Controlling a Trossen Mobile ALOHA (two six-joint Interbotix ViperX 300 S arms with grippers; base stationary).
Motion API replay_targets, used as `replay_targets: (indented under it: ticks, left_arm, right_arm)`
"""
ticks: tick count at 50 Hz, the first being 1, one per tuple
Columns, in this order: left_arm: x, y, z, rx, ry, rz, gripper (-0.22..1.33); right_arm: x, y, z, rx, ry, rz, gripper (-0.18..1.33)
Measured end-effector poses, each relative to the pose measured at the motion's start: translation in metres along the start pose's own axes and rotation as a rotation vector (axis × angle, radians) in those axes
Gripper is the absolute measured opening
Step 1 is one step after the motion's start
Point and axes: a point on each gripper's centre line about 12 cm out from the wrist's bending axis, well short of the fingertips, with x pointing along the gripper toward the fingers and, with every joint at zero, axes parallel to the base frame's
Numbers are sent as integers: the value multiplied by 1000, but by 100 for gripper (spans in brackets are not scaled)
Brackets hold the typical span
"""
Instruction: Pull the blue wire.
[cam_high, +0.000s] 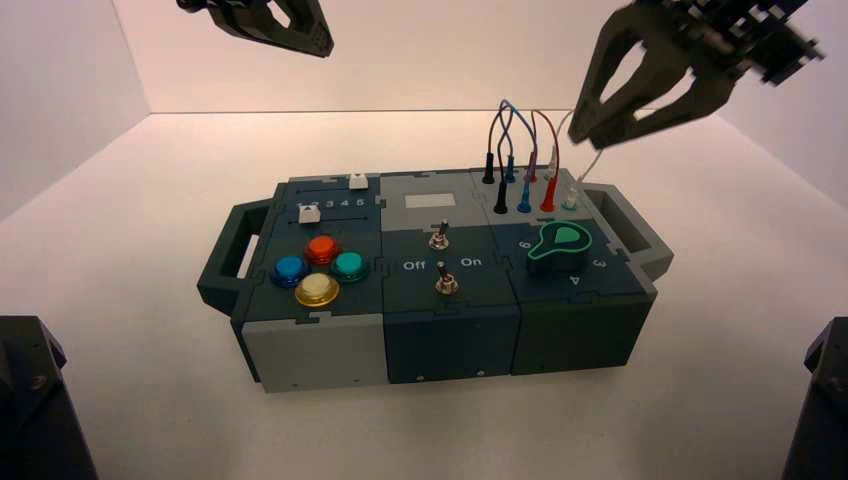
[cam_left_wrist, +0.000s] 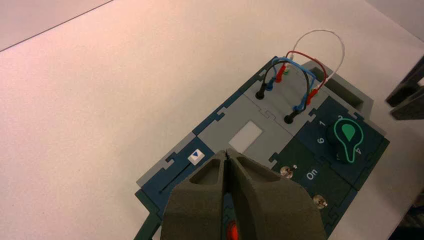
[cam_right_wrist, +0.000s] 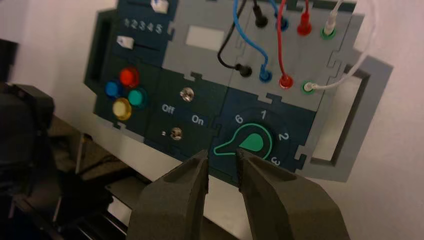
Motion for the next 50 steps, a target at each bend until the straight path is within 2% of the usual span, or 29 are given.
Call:
replay_targets:
  ticks: [5, 12, 27, 50]
  left_arm:
    - [0, 0, 0, 1, 2, -1, -16]
    - [1, -1, -1, -1, 11, -3, -16]
    - [9, -11, -6, 26, 64, -32, -16]
    - [15, -21, -8, 54, 98, -59, -16]
  right_arm:
    - [7, -1, 3, 5, 25, -12, 65]
    - [15, -2, 11, 14, 35, -24, 80]
    - [31, -5, 25, 7, 47, -57, 80]
    - [63, -18, 37, -19, 83, -130, 79]
